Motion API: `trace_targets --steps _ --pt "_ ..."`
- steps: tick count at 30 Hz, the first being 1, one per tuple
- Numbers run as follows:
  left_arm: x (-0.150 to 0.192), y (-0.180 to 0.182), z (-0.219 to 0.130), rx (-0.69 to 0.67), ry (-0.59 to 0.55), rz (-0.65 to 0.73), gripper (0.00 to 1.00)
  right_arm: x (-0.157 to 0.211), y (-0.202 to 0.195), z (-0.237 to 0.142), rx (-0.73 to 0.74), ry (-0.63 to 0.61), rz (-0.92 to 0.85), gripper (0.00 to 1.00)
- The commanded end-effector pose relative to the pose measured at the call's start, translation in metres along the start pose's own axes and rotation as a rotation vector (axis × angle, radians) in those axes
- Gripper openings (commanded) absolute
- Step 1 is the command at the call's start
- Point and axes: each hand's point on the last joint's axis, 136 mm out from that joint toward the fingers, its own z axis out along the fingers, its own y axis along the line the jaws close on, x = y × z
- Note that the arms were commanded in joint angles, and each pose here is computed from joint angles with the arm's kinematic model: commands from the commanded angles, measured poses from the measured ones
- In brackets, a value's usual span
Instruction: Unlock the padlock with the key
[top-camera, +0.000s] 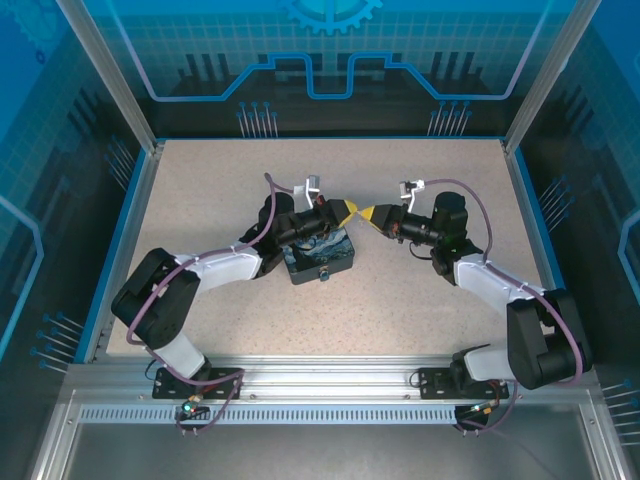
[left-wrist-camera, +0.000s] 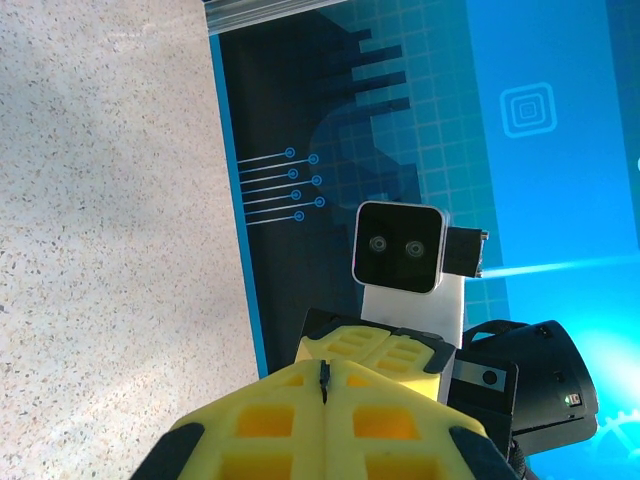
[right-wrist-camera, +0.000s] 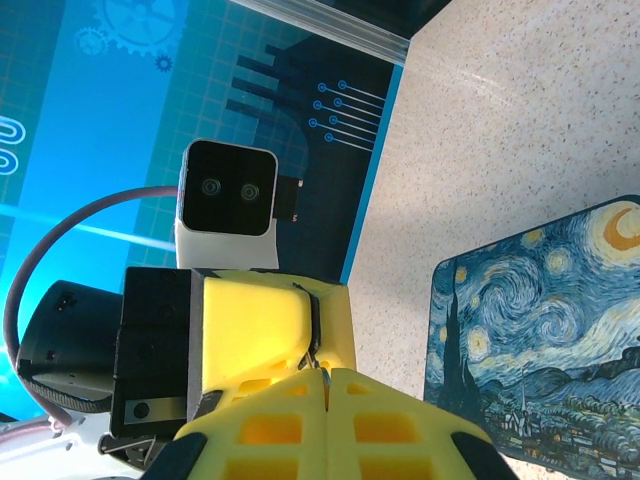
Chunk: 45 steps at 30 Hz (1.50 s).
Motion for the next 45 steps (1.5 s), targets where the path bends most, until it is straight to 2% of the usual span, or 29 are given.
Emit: trace_targets --steps 1,9,12,14,16,21,26,31,34,38,45 --pt "0.011 0.009 0.004 -0.01 0.026 -0.016 0.0 -0.001 0.023 0.006 -0.061 0.026 -0.061 0.01" --pt "0.01 0.008 0.005 -0.016 0.03 -0.01 0.0 0.004 0.022 0.003 -0.059 0.037 -0.068 0.0" --pt "0.0 0.005 0.001 -0.027 0.013 0.007 0.24 0.007 0.016 0.0 -0.027 0.027 -0.06 0.0" --pt "-0.011 0.002 -0.006 -0.032 -0.012 0.017 0.47 0.009 0.01 -0.002 0.0 0.02 -0.046 0.0" --pt "-0.018 -0.001 -0.017 -0.049 -0.03 0.032 0.6 0.012 0.004 -0.004 0.023 0.012 -0.031 0.0" --pt "-0.011 0.003 -0.046 -0.168 -0.015 0.117 0.8 0.019 -0.016 -0.009 0.095 -0.004 0.008 0.0" --pt "0.017 0.031 -0.083 -0.377 0.036 0.186 0.97 0.028 -0.04 -0.013 0.179 -0.003 0.02 0.0" --pt "0.051 0.061 -0.119 -0.566 0.019 0.25 0.99 0.03 -0.056 -0.008 0.206 0.011 0.04 0.0" --pt "0.074 0.075 -0.129 -0.614 0.047 0.32 0.99 0.031 -0.062 -0.001 0.207 0.027 0.054 0.0" --pt "0.094 0.1 -0.127 -0.599 0.086 0.351 0.99 0.032 -0.068 0.009 0.207 0.049 0.074 0.0" --pt "0.103 0.129 -0.111 -0.606 0.133 0.432 0.99 0.033 -0.068 0.021 0.218 0.07 0.075 0.0"
